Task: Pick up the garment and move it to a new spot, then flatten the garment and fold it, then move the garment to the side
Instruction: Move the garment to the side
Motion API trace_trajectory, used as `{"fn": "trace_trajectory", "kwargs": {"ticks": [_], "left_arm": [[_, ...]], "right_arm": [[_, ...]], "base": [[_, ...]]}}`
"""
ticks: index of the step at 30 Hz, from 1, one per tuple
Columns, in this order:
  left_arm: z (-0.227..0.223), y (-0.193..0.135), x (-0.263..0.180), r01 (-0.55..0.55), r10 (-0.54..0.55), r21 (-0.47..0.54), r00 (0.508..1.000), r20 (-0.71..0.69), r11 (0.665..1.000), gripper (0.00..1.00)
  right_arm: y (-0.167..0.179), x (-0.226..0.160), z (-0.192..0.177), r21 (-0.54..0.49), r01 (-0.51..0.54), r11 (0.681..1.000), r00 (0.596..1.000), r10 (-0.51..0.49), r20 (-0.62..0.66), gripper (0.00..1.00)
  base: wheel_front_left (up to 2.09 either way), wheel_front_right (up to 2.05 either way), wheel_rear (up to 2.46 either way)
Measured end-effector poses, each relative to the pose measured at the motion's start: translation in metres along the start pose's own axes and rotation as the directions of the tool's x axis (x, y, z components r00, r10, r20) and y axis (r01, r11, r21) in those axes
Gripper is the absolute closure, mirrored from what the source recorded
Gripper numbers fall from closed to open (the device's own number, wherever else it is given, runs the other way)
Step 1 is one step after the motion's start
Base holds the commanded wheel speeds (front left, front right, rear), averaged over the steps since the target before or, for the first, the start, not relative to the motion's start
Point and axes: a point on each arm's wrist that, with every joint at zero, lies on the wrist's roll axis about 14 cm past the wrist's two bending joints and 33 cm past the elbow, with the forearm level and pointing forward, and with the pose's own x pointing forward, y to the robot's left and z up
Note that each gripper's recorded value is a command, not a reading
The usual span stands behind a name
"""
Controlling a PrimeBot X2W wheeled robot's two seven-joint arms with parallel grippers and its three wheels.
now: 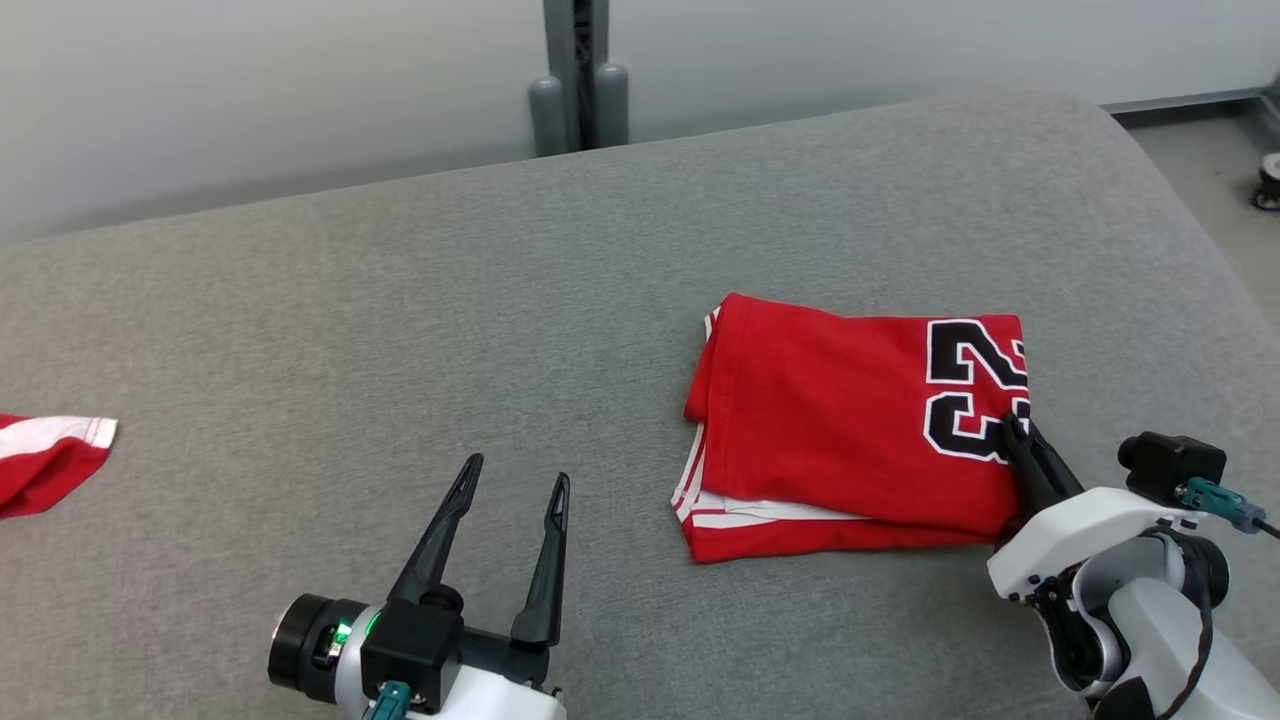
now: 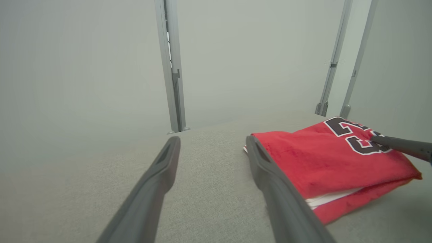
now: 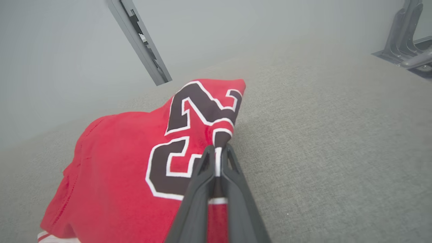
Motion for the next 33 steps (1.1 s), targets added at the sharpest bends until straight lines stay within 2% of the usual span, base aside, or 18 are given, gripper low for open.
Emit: {"fn": "trace_trajectory", "kwargs": {"ticks": [8,13,20,27,33], "left_arm": [[-0.003,-0.027,0.013,0.098,-0.098,-0.01,0.995,0.0,0.995,0.0],[-0.004,-0.04,0.018,0.144,-0.144,-0.011,0.99,0.003,0.989,0.0],[0.0,-0.048,0.036,0.192,-0.192,-0.006,0.981,0.041,0.981,0.0],[0.009,-0.038,0.052,0.185,-0.185,0.005,0.978,0.093,0.983,0.0],[0.01,-0.026,0.064,0.171,-0.171,0.015,0.978,0.123,0.985,0.0]], "right_arm": [[-0.028,-0.023,0.013,0.0,0.081,0.997,0.996,-0.081,0.049,1.0],[-0.037,-0.028,0.021,-0.068,0.098,0.993,0.994,-0.094,0.062,1.0],[-0.045,-0.005,0.049,-0.232,0.09,0.969,0.994,-0.071,0.086,1.0],[-0.059,0.03,0.084,-0.327,0.11,0.939,0.989,-0.071,0.128,1.0],[-0.083,0.059,0.105,-0.354,0.168,0.92,0.98,-0.116,0.163,1.0]], "base": [[0.0,0.0,0.0],[0.0,0.0,0.0],[0.0,0.0,0.0],[0.0,0.0,0.0],[0.0,0.0,0.0]]}}
